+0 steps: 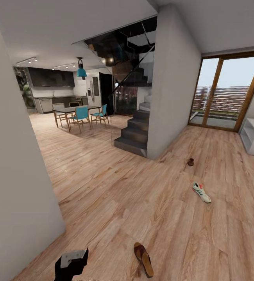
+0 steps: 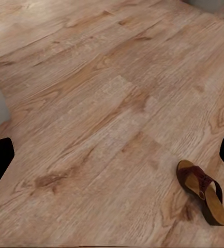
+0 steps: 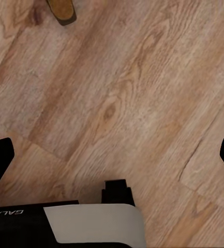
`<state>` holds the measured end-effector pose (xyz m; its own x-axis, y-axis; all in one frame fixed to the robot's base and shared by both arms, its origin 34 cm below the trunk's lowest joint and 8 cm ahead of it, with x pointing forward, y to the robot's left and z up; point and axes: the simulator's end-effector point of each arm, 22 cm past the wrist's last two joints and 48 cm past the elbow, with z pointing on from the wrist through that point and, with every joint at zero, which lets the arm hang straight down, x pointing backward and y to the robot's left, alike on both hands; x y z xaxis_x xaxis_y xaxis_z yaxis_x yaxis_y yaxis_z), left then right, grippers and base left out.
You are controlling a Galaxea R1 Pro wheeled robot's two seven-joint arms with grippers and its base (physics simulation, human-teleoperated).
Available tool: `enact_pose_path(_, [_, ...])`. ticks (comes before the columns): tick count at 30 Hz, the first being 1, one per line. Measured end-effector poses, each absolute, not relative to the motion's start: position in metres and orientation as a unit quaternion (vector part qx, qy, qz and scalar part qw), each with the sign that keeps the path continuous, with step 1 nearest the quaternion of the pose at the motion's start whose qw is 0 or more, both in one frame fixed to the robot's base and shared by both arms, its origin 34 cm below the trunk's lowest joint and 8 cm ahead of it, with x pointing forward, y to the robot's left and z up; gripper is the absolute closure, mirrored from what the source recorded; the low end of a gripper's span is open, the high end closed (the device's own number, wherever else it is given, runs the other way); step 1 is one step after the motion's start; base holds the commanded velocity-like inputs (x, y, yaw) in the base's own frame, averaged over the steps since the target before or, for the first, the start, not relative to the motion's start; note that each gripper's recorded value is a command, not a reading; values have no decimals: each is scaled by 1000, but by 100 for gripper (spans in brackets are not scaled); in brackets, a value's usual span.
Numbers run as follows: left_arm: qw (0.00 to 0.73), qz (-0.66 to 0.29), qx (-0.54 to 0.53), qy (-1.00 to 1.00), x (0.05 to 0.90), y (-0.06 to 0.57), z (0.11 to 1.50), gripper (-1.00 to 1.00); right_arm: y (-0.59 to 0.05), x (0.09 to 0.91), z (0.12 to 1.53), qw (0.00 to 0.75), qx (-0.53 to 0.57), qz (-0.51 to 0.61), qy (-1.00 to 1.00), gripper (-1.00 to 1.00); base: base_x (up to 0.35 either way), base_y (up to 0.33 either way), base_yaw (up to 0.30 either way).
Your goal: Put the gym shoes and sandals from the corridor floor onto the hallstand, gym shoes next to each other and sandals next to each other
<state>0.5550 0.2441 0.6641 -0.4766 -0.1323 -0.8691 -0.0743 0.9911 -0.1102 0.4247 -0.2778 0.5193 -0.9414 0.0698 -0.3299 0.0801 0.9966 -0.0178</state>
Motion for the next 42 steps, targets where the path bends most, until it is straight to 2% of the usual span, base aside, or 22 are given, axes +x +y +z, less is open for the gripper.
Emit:
enact_pose_path(10, [507, -29, -61, 860, 555, 243, 663, -100, -277, 423, 518, 165, 38, -15, 986, -100, -145, -240, 184])
enact_pose_path(26, [507, -26, -60, 860, 555, 245, 660, -100, -277, 424, 515, 165, 37, -15, 986, -100, -5, -6, 43])
enact_pose_path(30, [510, -26, -59, 858, 560, 246, 655, -100, -280, 469, 540, 222, 39, -16, 974, -100, 0, 0, 152])
enact_pose_path(40, [507, -26, -59, 859, 562, 245, 635, -100, -282, 506, 552, 267, 41, -18, 963, -100, 0, 0, 173])
enact_pose_path(42, [506, -26, -59, 860, 562, 245, 630, -100, -282, 553, 580, 310, 41, -17, 950, -100, 0, 0, 179])
